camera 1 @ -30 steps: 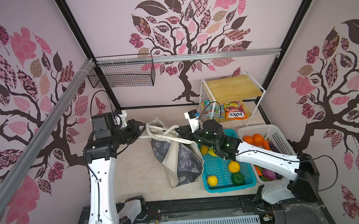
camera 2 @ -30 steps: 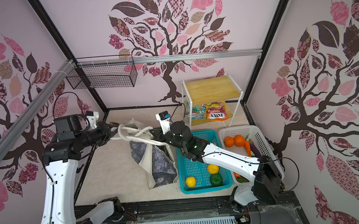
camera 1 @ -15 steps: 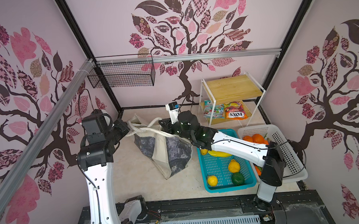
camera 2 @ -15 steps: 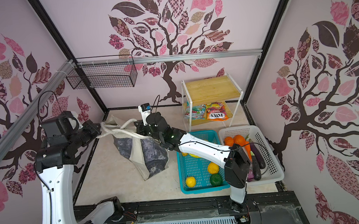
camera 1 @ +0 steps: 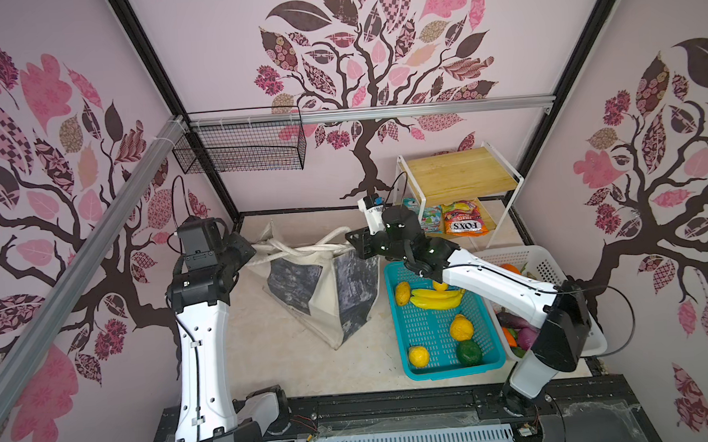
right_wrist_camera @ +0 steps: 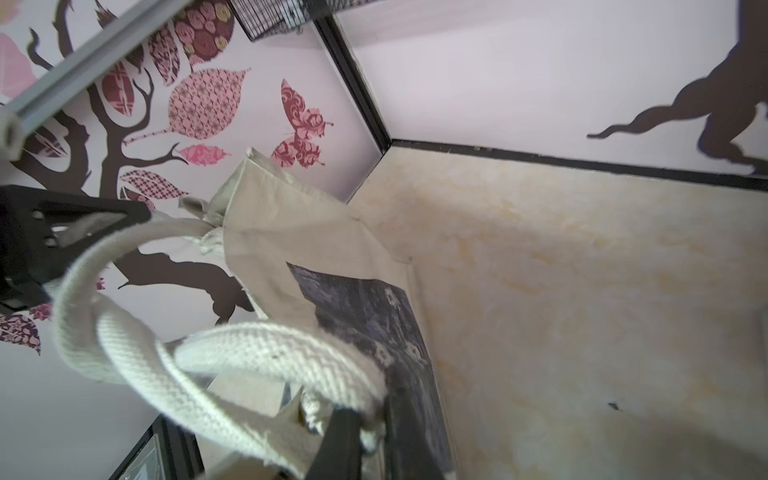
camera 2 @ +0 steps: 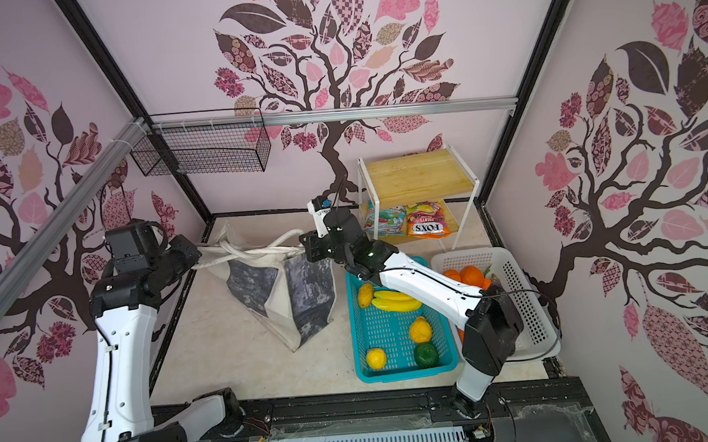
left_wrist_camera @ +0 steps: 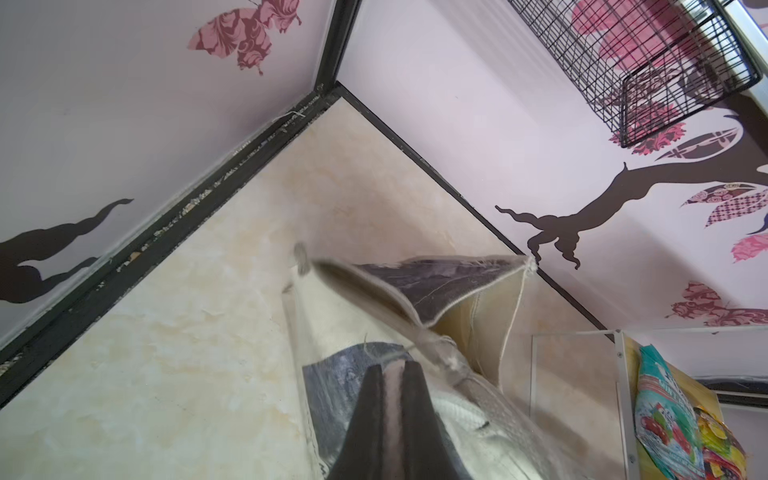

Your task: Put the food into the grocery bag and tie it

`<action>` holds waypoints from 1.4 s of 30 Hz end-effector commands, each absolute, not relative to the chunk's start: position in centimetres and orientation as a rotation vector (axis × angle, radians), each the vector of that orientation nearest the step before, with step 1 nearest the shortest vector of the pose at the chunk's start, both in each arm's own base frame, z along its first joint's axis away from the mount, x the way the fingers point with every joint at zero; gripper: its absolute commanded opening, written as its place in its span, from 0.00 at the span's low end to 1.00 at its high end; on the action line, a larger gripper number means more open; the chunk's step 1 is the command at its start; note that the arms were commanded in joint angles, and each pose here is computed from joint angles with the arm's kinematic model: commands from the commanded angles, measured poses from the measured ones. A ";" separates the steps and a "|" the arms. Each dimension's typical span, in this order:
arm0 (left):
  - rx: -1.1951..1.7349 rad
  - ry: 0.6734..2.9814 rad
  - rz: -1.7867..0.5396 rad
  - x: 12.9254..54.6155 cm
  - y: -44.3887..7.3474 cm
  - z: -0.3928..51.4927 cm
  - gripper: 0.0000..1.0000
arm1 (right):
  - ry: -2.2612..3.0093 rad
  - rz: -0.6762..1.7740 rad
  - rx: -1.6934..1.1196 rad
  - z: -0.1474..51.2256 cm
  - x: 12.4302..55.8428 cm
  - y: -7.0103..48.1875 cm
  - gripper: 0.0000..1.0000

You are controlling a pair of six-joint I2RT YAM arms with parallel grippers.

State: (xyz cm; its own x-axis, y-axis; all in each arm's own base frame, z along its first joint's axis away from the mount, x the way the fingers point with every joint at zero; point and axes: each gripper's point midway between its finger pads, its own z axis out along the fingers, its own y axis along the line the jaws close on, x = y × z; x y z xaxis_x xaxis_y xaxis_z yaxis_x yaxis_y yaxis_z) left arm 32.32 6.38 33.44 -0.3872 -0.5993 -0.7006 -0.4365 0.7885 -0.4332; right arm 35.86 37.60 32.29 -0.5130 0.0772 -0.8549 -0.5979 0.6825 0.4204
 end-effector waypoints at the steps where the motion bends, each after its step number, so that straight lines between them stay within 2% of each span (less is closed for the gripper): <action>1: -0.940 1.829 0.083 31.6 13.8 35.5 0.00 | 2.001 0.583 -0.260 31.0 38.5 28.3 0.00; 5: -0.918 1.850 0.022 32.5 13.2 35.1 0.00 | 2.039 0.498 -0.204 29.3 38.8 25.7 0.00; 11: -0.964 1.830 -0.005 32.7 15.0 35.5 0.00 | 2.106 0.297 -0.069 27.7 40.5 20.2 0.00; 16: -0.926 1.839 -0.073 33.6 14.4 36.2 0.00 | 2.141 0.269 -0.080 25.6 41.3 20.5 0.00; 20: -0.939 1.842 -0.108 33.6 15.1 36.5 0.00 | 2.199 0.087 -0.077 24.1 42.5 19.0 0.00; 25: -0.963 1.843 -0.095 33.7 16.2 35.9 0.00 | 2.169 0.168 -0.077 25.1 42.6 19.5 0.00; 29: -0.996 1.831 0.013 32.7 17.6 36.0 0.00 | 2.179 0.067 -0.054 25.9 42.9 18.1 0.00; 33: -1.022 1.815 0.025 32.3 18.5 35.7 0.00 | 2.183 0.346 -0.071 26.7 42.4 18.7 0.00; 36: -1.053 1.815 0.032 31.7 19.3 34.9 0.00 | 2.172 0.302 -0.107 27.7 42.2 18.2 0.00; 40: -1.037 1.795 -0.092 32.0 18.2 34.6 0.00 | 2.179 0.358 -0.156 27.0 42.2 19.1 0.00; 42: -1.041 1.793 -0.080 31.8 18.3 34.5 0.00 | 2.176 0.384 -0.146 27.0 42.1 19.2 0.00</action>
State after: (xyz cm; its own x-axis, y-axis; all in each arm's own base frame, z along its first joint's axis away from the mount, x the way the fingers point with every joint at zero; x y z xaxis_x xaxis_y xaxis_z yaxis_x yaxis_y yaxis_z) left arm 33.32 6.90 31.25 -0.4590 -0.7469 -0.4811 -0.3919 0.6562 -0.6448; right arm 36.55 33.54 30.31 -0.5489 -0.0348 -0.8351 -0.6388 0.6618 0.3923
